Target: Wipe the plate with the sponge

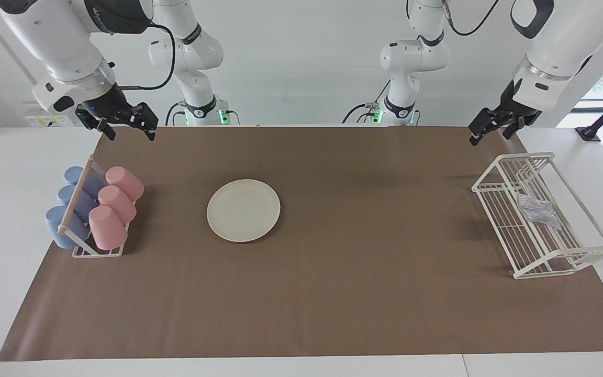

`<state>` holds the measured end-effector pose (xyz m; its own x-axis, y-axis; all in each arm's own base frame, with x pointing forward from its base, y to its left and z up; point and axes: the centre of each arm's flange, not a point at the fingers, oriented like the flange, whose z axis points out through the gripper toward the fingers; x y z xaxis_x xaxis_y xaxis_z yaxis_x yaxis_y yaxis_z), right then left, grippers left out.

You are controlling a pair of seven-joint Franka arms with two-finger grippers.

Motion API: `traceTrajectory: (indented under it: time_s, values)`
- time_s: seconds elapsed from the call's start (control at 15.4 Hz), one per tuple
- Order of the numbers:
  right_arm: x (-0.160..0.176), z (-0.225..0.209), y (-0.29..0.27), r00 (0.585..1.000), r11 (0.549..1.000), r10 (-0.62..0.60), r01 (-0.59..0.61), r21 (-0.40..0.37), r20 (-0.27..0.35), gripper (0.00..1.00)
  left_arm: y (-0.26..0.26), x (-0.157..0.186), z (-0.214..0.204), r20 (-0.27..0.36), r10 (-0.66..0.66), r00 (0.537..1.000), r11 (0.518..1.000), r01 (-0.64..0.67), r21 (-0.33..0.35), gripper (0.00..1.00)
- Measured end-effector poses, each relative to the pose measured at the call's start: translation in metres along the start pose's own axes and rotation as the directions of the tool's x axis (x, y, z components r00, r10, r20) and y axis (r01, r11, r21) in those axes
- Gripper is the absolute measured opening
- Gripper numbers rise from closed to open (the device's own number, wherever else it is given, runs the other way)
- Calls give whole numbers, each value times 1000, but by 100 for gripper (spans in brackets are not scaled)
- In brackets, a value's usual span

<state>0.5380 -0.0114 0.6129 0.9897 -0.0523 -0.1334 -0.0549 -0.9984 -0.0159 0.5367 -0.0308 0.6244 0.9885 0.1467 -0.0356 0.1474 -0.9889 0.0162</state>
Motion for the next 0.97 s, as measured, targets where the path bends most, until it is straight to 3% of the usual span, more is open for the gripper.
traceTrajectory:
  time_s: [0.97]
  values:
    - [0, 0, -3, 1000, 1000, -5, 5, -1, 0, 100, -2, 2, 0, -13, -5, 1000, 1000, 5, -3, 100]
